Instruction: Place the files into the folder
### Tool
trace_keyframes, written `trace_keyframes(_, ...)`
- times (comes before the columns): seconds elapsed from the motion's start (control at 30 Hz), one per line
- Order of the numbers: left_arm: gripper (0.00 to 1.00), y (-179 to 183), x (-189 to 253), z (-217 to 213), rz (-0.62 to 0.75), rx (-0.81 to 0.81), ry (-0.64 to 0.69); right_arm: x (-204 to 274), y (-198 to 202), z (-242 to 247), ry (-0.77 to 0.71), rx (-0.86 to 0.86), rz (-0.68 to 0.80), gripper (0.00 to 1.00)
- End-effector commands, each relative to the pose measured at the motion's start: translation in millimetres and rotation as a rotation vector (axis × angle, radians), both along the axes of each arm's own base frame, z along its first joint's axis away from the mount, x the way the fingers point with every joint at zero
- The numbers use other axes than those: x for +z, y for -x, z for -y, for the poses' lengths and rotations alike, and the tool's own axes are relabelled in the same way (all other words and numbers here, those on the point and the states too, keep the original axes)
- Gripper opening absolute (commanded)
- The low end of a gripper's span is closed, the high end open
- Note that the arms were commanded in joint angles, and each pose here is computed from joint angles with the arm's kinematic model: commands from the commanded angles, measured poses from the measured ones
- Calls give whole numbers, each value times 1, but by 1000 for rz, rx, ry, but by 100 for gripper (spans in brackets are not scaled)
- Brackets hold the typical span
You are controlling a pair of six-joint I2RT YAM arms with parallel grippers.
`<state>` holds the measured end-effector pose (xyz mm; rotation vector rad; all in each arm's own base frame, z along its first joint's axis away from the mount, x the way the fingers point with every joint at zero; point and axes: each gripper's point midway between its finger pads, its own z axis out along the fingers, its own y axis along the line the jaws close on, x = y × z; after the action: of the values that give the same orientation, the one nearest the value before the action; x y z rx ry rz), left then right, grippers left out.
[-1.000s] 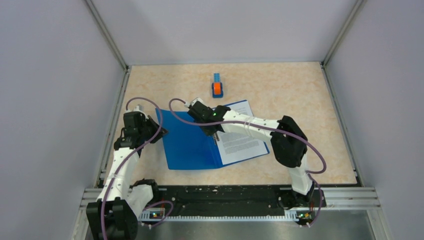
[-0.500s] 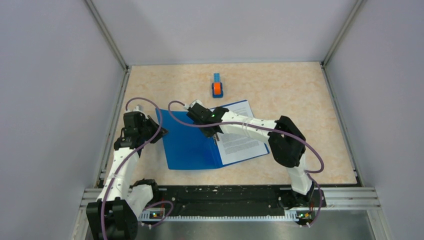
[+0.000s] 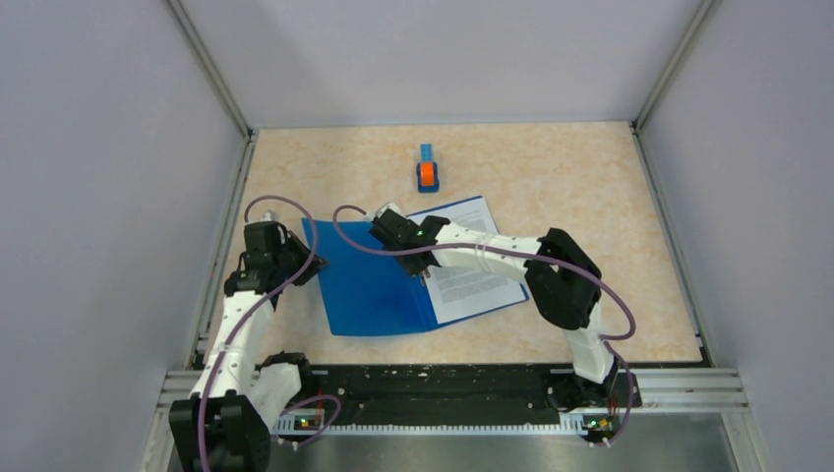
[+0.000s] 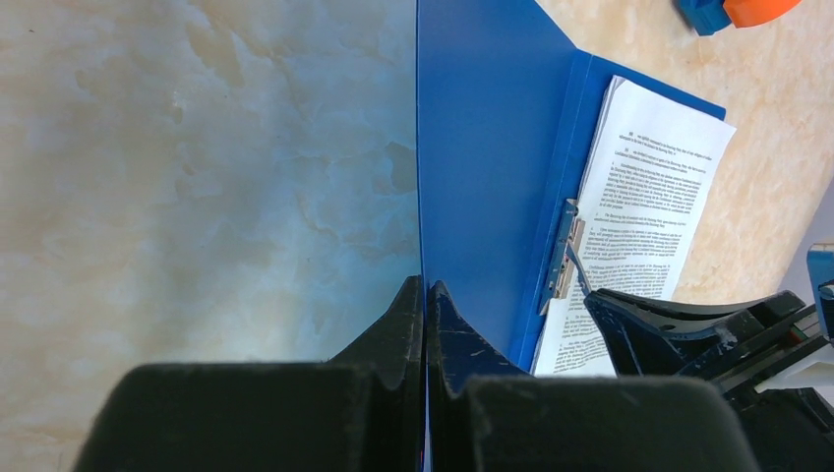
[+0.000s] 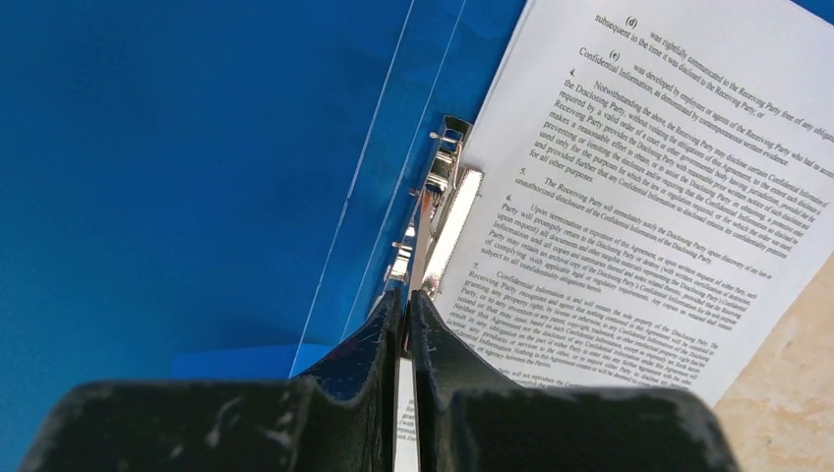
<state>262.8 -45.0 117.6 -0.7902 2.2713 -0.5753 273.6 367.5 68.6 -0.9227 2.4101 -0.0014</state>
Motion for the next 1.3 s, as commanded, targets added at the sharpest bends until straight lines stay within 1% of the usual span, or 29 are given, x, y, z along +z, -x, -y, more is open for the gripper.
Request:
trace_keyframes(0.0, 0, -7, 11, -15, 48, 68, -60, 7, 13, 6, -3, 10, -10, 5)
trace_keyframes(0.2, 0, -6, 9, -19, 42, 89, -70, -4, 21, 11, -2, 6, -41, 0)
trace_keyframes(0.67, 0, -6, 7, -21, 34, 108, -72, -38, 43, 26, 6, -9, -133, 0)
trace_keyframes(1.27, 0, -4, 7, -19, 35, 95, -69, -80, 52, 47, 24, -60, -214, 0)
